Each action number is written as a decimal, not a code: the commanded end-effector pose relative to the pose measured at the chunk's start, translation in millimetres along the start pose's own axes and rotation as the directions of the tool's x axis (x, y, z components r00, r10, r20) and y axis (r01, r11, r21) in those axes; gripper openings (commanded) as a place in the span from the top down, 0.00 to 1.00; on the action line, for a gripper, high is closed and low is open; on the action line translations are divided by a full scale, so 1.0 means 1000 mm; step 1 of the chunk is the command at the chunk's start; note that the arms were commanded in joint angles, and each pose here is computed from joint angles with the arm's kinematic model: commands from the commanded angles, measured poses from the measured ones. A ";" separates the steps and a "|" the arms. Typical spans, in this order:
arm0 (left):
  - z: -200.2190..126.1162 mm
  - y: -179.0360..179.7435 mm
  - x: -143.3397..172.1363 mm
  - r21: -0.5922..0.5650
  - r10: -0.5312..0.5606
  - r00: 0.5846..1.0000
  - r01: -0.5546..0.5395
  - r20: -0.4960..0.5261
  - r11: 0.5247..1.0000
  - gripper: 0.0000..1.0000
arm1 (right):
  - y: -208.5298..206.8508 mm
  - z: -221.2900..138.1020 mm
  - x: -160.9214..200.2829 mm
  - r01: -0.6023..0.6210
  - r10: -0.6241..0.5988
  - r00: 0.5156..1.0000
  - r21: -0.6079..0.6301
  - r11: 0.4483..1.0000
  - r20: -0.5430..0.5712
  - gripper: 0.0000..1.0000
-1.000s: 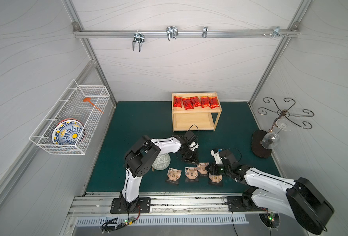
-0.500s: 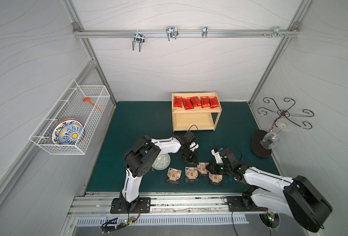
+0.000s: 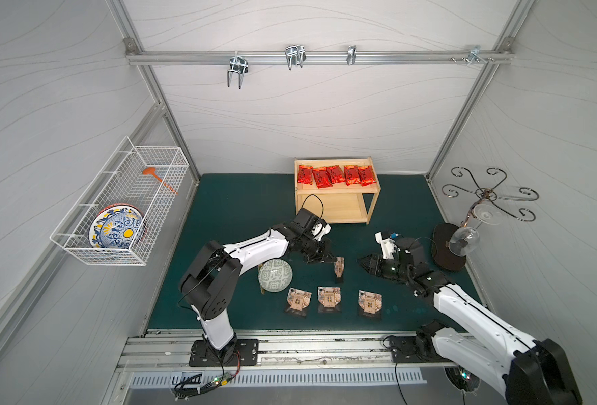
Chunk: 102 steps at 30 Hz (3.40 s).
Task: Place the tea bags on the shelf by color
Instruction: Pick up the tea bag from the center of the board.
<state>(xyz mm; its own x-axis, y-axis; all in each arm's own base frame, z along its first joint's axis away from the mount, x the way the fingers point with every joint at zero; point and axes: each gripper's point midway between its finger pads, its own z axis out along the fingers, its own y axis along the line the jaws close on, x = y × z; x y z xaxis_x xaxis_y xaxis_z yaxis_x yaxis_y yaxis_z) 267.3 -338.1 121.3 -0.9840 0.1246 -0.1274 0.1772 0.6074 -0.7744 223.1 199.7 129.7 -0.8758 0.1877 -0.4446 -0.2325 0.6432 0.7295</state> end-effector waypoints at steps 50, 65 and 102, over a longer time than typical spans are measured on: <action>-0.101 -0.069 -0.039 0.378 -0.022 0.976 -0.064 0.218 0.924 1.00 | 0.080 -0.007 -0.044 -0.178 0.116 0.982 -0.513 0.840 -0.151 0.65; -0.098 -0.056 -0.039 0.339 -0.026 0.973 -0.055 0.230 0.939 1.00 | 0.090 -0.009 -0.037 -0.164 0.100 0.983 -0.507 0.846 -0.151 0.85; -0.182 0.025 -0.025 -0.073 0.018 0.908 0.014 0.420 0.997 0.33 | 0.042 0.183 -0.147 0.214 -0.185 0.964 -0.141 0.967 0.192 1.00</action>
<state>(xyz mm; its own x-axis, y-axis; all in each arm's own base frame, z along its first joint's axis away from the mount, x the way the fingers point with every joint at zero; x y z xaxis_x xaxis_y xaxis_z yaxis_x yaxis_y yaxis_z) 299.6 -186.5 209.2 -0.9166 -0.2093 -0.3406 0.1243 0.6606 -0.7404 406.5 324.9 121.3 -0.7713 0.1984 -0.6048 -0.4209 0.5537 0.7185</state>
